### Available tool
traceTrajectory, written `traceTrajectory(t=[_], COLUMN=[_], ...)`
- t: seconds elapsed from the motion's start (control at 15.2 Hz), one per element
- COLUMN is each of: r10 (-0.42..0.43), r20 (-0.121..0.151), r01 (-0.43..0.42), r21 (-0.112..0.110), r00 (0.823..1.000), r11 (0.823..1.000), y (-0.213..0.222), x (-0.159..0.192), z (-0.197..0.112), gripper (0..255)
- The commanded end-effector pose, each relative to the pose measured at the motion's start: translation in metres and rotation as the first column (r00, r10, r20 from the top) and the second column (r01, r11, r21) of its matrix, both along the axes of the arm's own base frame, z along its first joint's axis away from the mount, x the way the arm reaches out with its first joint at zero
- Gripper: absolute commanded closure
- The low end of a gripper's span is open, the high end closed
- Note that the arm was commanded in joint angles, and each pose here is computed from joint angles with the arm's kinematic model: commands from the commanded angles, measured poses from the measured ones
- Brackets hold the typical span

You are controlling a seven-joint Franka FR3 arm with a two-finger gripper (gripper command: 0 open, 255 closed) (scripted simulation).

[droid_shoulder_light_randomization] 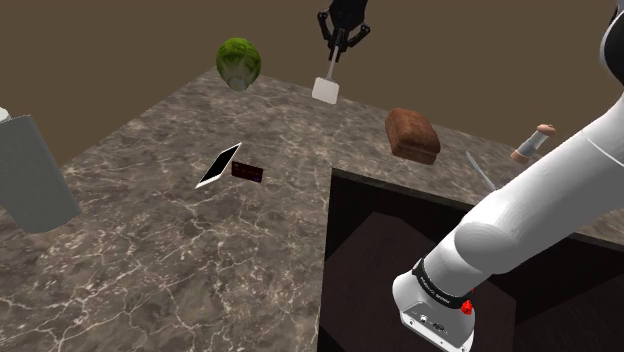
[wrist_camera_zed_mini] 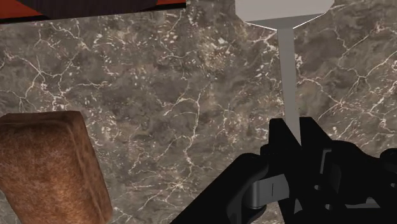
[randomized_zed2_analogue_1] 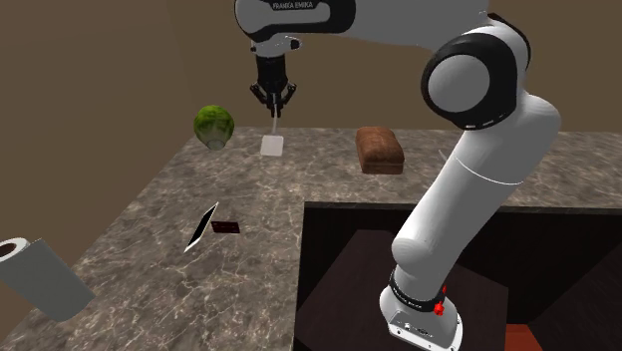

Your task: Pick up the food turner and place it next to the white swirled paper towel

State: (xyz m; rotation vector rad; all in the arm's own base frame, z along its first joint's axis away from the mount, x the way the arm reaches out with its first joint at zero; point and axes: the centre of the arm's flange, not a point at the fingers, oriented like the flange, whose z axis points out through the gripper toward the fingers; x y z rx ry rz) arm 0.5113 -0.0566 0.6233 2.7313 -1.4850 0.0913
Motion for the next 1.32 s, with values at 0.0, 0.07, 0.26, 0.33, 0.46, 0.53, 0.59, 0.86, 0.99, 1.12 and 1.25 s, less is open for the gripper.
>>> traceTrajectory(t=[0.0,0.07,0.26,0.33,0.46,0.53,0.59,0.86,0.99,1.12,1.25], r10=[-0.002,-0.002,-0.002,-0.002,-0.002,-0.002,-0.002,-0.002,-0.002,-0.002,-0.002], r20=[0.0,0.0,0.0,0.0,0.0,0.0,0.0,0.0,0.0,0.0,0.0], r01=[0.002,0.002,0.002,0.002,0.002,0.002,0.002,0.002,0.002,0.002,0.002], r21=[0.0,0.0,0.0,0.0,0.0,0.0,0.0,0.0,0.0,0.0,0.0], r00=[1.0,1.0,1.0,1.0,1.0,1.0,1.0,1.0,1.0,1.0,1.0], r11=[1.0,1.0,1.0,1.0,1.0,1.0,1.0,1.0,1.0,1.0,1.0], y=[0.028,0.041,0.08,0.094,0.12,0.133,0.146,0.198,0.224,0.251,0.277], x=[0.002,0.004,0.009,0.011,0.014,0.016,0.017,0.024,0.027,0.031,0.034], z=[-0.001,-0.001,-0.001,-0.001,0.0,0.0,0.0,0.0,0.0,0.0,0.0], gripper=[255,255,255,255,255,255,255,255,255,255,255])
